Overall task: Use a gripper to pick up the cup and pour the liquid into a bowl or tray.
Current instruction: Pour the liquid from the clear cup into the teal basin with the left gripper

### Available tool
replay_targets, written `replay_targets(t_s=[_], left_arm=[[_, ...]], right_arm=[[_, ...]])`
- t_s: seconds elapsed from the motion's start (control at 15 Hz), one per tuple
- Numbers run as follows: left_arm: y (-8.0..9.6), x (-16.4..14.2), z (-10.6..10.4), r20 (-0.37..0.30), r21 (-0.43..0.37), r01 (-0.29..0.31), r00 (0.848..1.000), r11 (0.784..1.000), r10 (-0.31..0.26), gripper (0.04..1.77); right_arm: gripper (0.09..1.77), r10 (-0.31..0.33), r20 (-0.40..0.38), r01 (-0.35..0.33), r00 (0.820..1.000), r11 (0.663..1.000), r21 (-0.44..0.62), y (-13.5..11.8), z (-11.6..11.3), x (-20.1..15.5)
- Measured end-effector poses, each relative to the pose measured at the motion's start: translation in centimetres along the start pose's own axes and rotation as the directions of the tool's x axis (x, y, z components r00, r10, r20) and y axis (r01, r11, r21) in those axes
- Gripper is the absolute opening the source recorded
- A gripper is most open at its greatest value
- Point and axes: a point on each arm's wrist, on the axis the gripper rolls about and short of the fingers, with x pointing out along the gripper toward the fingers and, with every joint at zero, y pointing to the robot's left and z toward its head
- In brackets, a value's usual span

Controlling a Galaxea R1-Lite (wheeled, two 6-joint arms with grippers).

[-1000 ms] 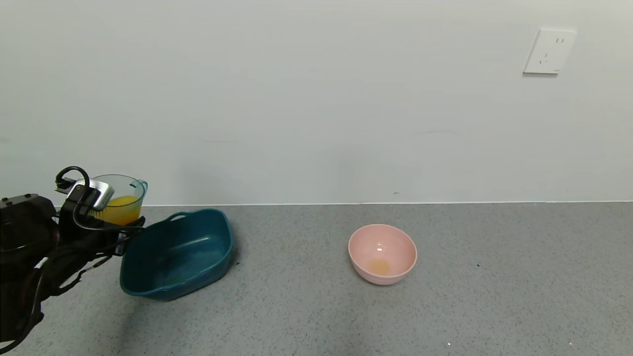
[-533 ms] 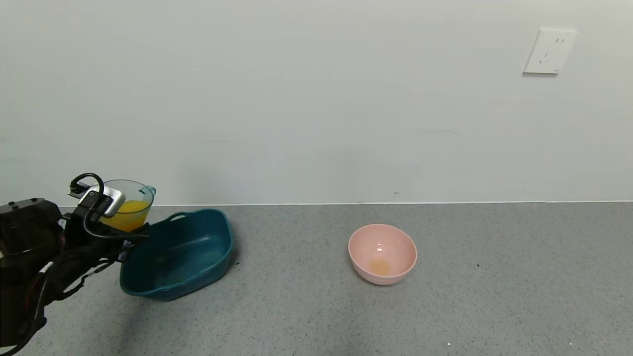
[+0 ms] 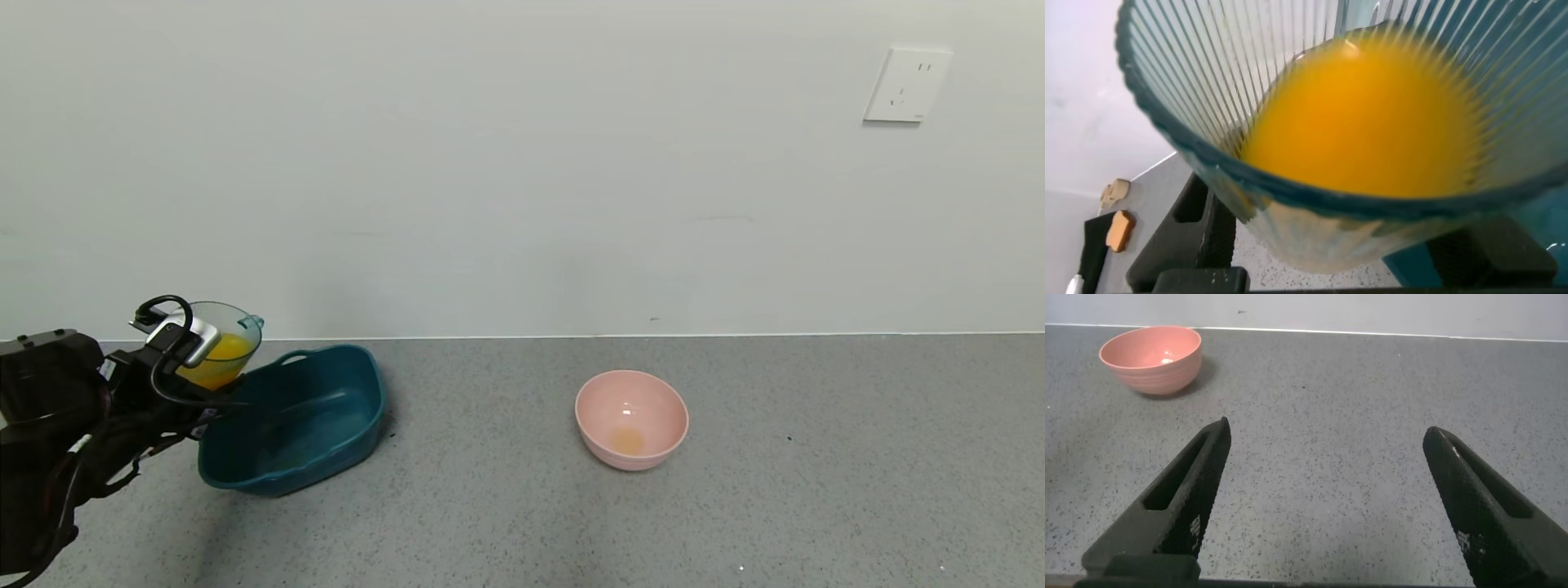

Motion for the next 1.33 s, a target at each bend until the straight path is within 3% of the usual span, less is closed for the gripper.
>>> replay_targets(t_s=[0.73, 0.93, 1.33], left_arm=[[-0.09, -0.22, -0.13, -0.011, 0.166, -0.003, 1.0, 0.986, 0.004, 1.29], [0.08, -0.17, 0.02, -0.012, 0.244, -0.015, 1.0, 0.97, 0.019, 1.29], [0.24, -0.14, 0.24, -0.006, 0.408, -0.024, 1.0, 0.913, 0.029, 1.29]], right_arm=[[1.71, 0.0, 0.0, 0.0, 1.0, 1.0, 0.0, 0.0, 0.0, 0.0], [1.71, 0.0, 0.0, 0.0, 1.0, 1.0, 0.0, 0.0, 0.0, 0.0], [1.71, 0.0, 0.0, 0.0, 1.0, 1.0, 0.0, 0.0, 0.0, 0.0]])
